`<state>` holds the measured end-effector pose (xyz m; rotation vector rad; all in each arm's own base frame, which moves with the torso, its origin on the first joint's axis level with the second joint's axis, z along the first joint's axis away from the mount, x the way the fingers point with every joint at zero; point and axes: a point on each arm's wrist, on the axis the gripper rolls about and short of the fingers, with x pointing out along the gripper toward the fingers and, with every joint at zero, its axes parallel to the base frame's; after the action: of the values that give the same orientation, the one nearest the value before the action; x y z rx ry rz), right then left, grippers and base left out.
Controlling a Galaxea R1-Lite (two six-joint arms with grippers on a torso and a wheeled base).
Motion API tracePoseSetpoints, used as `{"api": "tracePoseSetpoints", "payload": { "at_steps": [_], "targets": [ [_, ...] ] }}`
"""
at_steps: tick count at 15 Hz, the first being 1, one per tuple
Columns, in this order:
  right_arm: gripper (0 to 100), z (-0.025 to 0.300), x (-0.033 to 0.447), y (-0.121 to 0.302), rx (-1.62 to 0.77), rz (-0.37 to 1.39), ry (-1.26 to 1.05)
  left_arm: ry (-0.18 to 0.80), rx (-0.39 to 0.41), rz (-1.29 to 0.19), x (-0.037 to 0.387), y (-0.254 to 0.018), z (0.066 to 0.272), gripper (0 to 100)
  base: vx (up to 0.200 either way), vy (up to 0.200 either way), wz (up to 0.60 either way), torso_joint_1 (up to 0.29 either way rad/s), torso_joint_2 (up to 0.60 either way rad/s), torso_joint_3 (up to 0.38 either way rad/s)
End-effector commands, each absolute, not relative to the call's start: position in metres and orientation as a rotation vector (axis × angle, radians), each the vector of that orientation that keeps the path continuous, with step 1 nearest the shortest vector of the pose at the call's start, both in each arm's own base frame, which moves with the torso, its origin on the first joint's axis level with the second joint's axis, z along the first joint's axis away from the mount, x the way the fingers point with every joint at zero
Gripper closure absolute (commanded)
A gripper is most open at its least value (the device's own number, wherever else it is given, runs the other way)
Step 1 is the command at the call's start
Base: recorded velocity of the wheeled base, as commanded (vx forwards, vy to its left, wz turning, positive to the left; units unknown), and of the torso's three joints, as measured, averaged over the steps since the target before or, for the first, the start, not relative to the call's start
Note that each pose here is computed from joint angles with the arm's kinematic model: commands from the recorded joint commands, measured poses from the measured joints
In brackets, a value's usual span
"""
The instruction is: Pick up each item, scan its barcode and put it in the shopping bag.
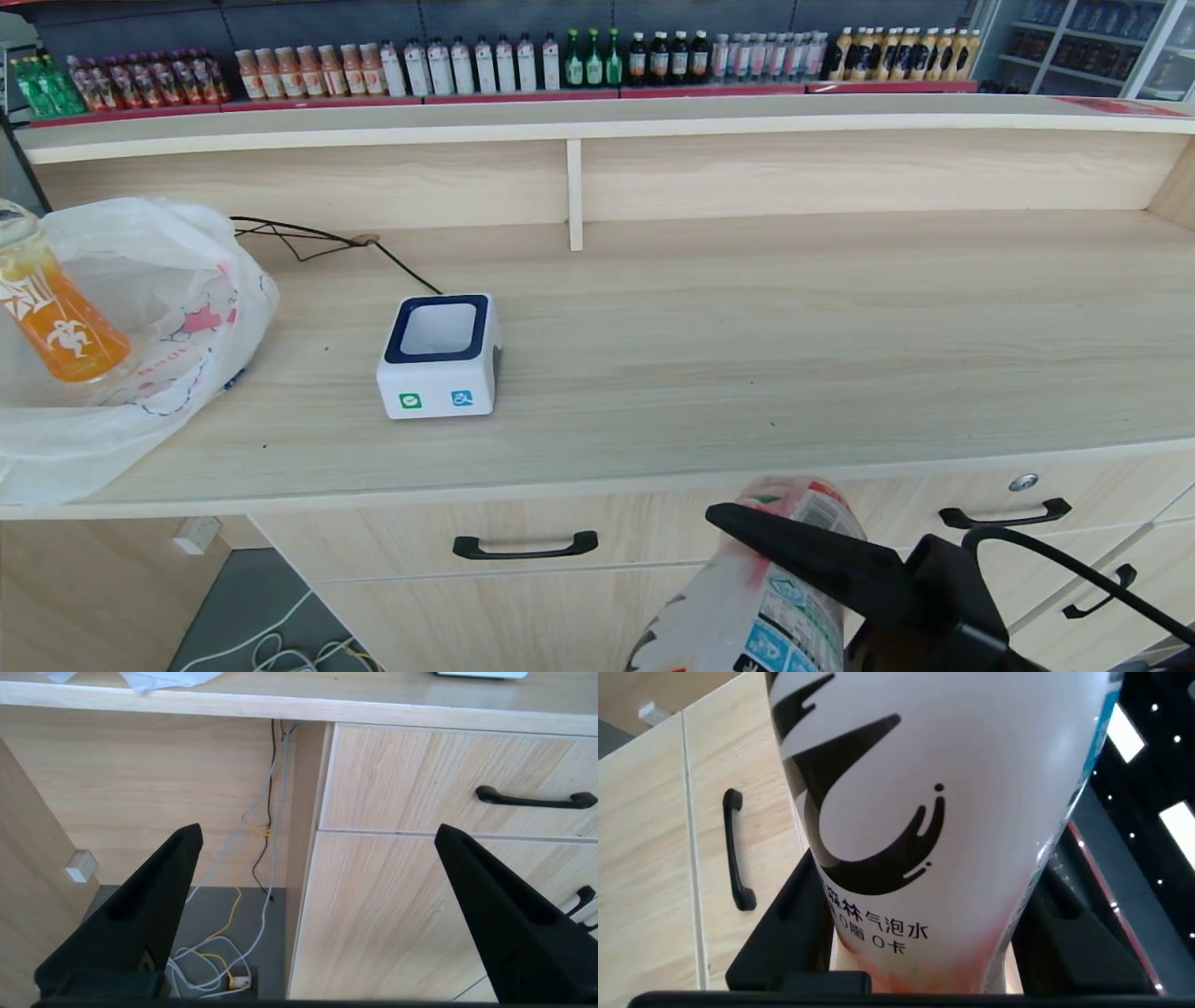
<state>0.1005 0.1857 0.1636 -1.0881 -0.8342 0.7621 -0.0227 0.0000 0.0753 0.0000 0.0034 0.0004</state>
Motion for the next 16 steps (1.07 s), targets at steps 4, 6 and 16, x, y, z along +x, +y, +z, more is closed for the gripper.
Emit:
{"api": "tracePoseSetpoints", "payload": {
  "at_steps": [4,6,16],
  "targets": [
    [100,0.177,0.110,0.209,-1.163,0.718,-1.004,0.003,0.000,0.000,-0.023,0.000,0.075,0,0.000,0.000,0.00,0.000,0.00,0.000],
    [100,0.181,0.115,0.216,-1.182,0.711,-1.071,0.003,0.000,0.002,-0.023,0.000,0.075,0,0.000,0.000,0.00,0.000,0.00,0.000],
    [100,0.195,0.113,0.213,-1.323,0.568,-1.211,0.003,0.000,0.002,-0.023,0.000,0.075,0,0.000,0.000,0.00,0.000,0.00,0.000]
  ]
}}
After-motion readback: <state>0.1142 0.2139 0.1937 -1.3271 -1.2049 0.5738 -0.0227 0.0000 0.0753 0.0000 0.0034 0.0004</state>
